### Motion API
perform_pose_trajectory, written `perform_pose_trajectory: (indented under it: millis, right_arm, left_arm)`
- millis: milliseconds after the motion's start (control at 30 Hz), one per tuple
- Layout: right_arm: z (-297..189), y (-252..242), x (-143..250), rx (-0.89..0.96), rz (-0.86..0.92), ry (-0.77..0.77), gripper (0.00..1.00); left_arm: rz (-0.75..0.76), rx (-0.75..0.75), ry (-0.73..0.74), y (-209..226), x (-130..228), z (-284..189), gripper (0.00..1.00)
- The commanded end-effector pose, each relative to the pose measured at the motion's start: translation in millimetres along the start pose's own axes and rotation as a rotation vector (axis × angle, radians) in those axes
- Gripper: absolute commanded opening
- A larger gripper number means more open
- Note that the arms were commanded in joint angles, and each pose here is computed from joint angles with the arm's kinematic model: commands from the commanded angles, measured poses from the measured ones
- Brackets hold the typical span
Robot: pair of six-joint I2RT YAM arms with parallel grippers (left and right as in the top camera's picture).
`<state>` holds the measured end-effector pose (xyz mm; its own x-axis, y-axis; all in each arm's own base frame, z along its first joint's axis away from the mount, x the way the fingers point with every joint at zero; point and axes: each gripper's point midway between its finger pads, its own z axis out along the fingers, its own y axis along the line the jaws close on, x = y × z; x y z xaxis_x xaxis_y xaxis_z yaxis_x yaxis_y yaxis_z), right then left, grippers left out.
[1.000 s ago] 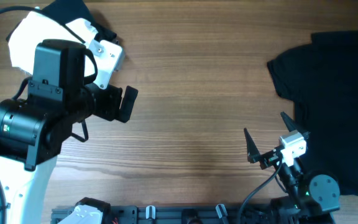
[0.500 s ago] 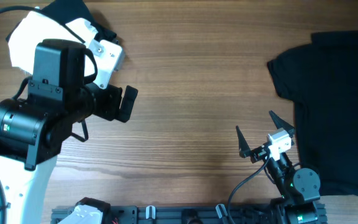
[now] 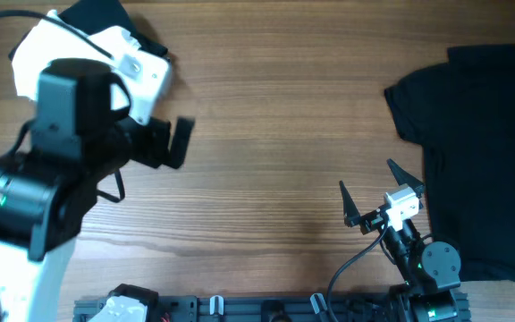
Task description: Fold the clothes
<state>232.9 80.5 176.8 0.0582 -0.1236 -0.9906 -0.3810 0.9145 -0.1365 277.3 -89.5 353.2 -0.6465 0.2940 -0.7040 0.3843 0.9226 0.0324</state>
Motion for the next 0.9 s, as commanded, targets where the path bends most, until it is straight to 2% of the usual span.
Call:
perform_pose_trajectory:
  millis: [0, 100, 167, 367, 567, 667, 767, 867]
  right_arm:
    - [0, 3, -2, -0.019, 0.003, -0.012, 1.0]
    - [0, 3, -2, -0.019, 0.003, -0.012, 1.0]
    - [0, 3, -2, -0.019, 0.003, -0.012, 1.0]
    - [0, 3, -2, -0.019, 0.003, -0.012, 1.0]
    - [0, 3, -2, -0.019, 0.003, -0.012, 1.0]
    - [0, 3, -2, -0.019, 0.003, -0.012, 1.0]
    - [0, 3, -2, -0.019, 0.003, -0.012, 1.0]
    - [0, 3, -2, -0.019, 0.003, -0.012, 1.0]
  left_arm:
    - [-0.118, -0.113, -0.301, 30, -24, -33, 1.0]
    - [-0.233, -0.17, -0.435, 47, -3, -40, 1.0]
    - [-0.285, -0.203, -0.492, 52, 24, -40, 1.0]
    - [-0.356, -0.283, -0.676, 56, 92, -38, 1.0]
    - [-0.342, -0.295, -0.87, 56, 121, -16, 1.0]
    - [-0.339, -0.293, -0.908, 61, 129, 9, 1.0]
    - [-0.329, -0.255, -0.886, 60, 144, 47, 1.0]
    - [-0.398, -0.208, -0.844, 59, 163, 78, 1.0]
